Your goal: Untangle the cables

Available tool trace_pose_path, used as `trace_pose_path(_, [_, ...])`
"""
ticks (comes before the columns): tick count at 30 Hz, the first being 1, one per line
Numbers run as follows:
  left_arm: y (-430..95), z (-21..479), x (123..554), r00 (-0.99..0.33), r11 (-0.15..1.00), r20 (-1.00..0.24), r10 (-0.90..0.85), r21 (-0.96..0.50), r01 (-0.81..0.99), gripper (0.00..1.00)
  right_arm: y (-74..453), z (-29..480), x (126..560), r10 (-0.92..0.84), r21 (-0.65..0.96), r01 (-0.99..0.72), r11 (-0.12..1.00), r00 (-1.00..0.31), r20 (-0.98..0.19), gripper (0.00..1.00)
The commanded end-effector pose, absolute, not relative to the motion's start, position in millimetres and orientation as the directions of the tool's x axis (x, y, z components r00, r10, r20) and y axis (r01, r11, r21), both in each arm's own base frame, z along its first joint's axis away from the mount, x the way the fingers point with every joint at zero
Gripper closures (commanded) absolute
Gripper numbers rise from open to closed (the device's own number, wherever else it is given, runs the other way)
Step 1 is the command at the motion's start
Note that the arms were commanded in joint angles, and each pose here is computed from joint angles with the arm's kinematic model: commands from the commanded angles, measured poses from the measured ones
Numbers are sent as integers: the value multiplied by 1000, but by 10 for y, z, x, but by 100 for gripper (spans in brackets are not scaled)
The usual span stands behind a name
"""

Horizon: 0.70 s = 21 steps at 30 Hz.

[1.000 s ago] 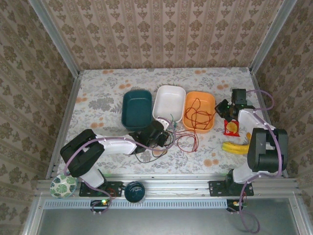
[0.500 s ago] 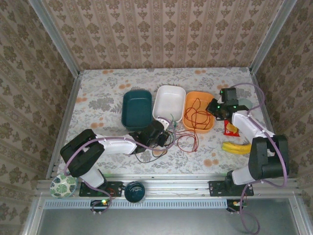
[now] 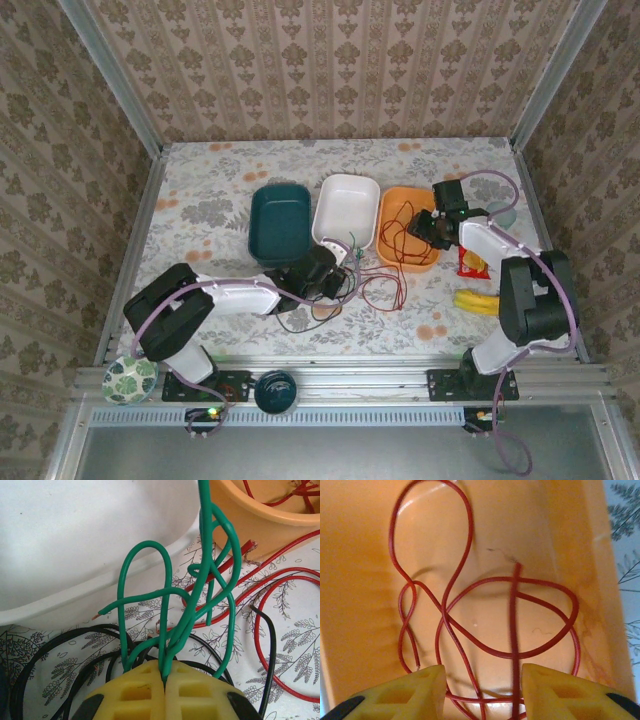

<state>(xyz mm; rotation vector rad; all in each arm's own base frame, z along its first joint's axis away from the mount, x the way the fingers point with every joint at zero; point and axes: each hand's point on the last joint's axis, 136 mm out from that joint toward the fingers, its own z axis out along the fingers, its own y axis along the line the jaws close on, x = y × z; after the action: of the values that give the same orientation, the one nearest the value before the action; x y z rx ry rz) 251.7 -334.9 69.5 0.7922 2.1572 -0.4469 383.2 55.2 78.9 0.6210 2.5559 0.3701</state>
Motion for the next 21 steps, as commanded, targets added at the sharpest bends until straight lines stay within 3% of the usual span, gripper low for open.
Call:
trace_pose_path(1, [-3346, 684, 2518, -513, 756, -763, 392, -50, 652, 100, 433, 1073, 3846, 497, 341, 369, 864, -727, -473, 53])
trace_pose_path(12, [-3382, 749, 2548, -498, 753, -779, 380, -51, 656, 100, 381, 1281, 3775, 409, 246, 327, 913, -726, -553, 50])
trace_pose_path(21, [-3365, 740, 2575, -496, 756, -782, 378, -48, 653, 100, 1101, 1262, 3358, 207, 286, 56, 957, -821, -533, 50])
